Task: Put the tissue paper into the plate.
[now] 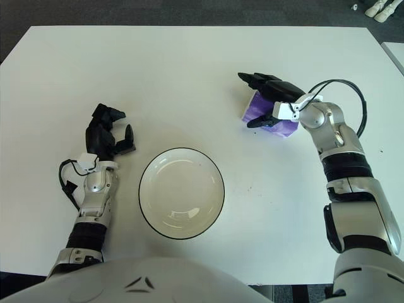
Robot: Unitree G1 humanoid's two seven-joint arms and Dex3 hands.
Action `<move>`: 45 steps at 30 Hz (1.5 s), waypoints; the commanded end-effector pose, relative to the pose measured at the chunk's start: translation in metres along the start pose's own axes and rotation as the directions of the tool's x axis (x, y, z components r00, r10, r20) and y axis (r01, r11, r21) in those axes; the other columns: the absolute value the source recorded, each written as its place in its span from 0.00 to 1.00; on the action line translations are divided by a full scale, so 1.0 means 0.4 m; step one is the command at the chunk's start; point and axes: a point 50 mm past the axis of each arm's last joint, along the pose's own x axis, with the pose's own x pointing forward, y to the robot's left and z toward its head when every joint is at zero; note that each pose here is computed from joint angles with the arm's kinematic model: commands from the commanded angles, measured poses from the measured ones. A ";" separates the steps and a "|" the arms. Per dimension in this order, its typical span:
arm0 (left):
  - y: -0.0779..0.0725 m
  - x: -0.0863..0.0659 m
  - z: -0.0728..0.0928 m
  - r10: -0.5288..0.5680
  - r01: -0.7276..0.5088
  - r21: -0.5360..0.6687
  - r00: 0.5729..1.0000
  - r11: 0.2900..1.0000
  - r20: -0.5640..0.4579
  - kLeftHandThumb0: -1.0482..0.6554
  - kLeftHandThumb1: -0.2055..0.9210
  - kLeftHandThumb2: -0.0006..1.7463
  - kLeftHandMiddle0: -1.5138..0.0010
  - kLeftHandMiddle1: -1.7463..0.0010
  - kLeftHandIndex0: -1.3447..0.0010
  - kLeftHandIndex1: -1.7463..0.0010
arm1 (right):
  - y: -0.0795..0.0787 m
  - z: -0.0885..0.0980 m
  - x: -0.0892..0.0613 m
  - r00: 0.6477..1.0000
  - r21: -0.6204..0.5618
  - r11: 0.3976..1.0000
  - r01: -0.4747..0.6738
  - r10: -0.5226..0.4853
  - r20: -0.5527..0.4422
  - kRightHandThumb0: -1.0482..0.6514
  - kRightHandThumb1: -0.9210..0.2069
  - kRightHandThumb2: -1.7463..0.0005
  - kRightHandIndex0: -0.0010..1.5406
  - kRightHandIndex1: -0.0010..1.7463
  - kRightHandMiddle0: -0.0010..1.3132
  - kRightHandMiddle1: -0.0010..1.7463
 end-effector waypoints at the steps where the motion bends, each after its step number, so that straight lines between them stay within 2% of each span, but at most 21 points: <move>1: 0.053 -0.122 -0.124 0.056 -0.044 0.052 0.963 0.998 -0.263 0.61 0.38 0.80 0.56 0.08 0.59 0.00 | 0.031 -0.017 -0.006 1.000 0.025 1.000 -0.013 0.013 -0.029 0.00 0.32 0.70 0.00 0.00 0.00 0.00; 15: 0.064 -0.121 -0.118 0.046 -0.031 0.064 0.966 0.997 -0.255 0.61 0.37 0.81 0.57 0.06 0.60 0.00 | 0.052 -0.032 -0.037 0.998 0.069 0.998 0.005 -0.001 -0.063 0.02 0.34 0.69 0.00 0.00 0.00 0.00; 21: 0.068 -0.119 -0.117 0.038 -0.020 0.071 0.966 0.997 -0.256 0.61 0.36 0.82 0.57 0.04 0.60 0.00 | 0.055 -0.032 -0.057 0.997 0.053 0.999 0.013 -0.008 -0.080 0.01 0.34 0.68 0.00 0.00 0.00 0.00; 28: 0.069 -0.114 -0.119 0.044 -0.025 0.075 0.964 0.997 -0.263 0.61 0.36 0.82 0.55 0.05 0.61 0.00 | 0.043 -0.038 -0.088 0.995 0.056 0.998 0.007 -0.001 -0.097 0.01 0.35 0.68 0.00 0.00 0.00 0.00; 45: 0.063 -0.108 -0.116 0.047 -0.028 0.072 0.963 0.997 -0.267 0.61 0.41 0.78 0.57 0.06 0.64 0.00 | 0.024 -0.025 -0.122 0.995 0.010 1.000 0.000 0.001 -0.099 0.00 0.33 0.68 0.00 0.00 0.00 0.00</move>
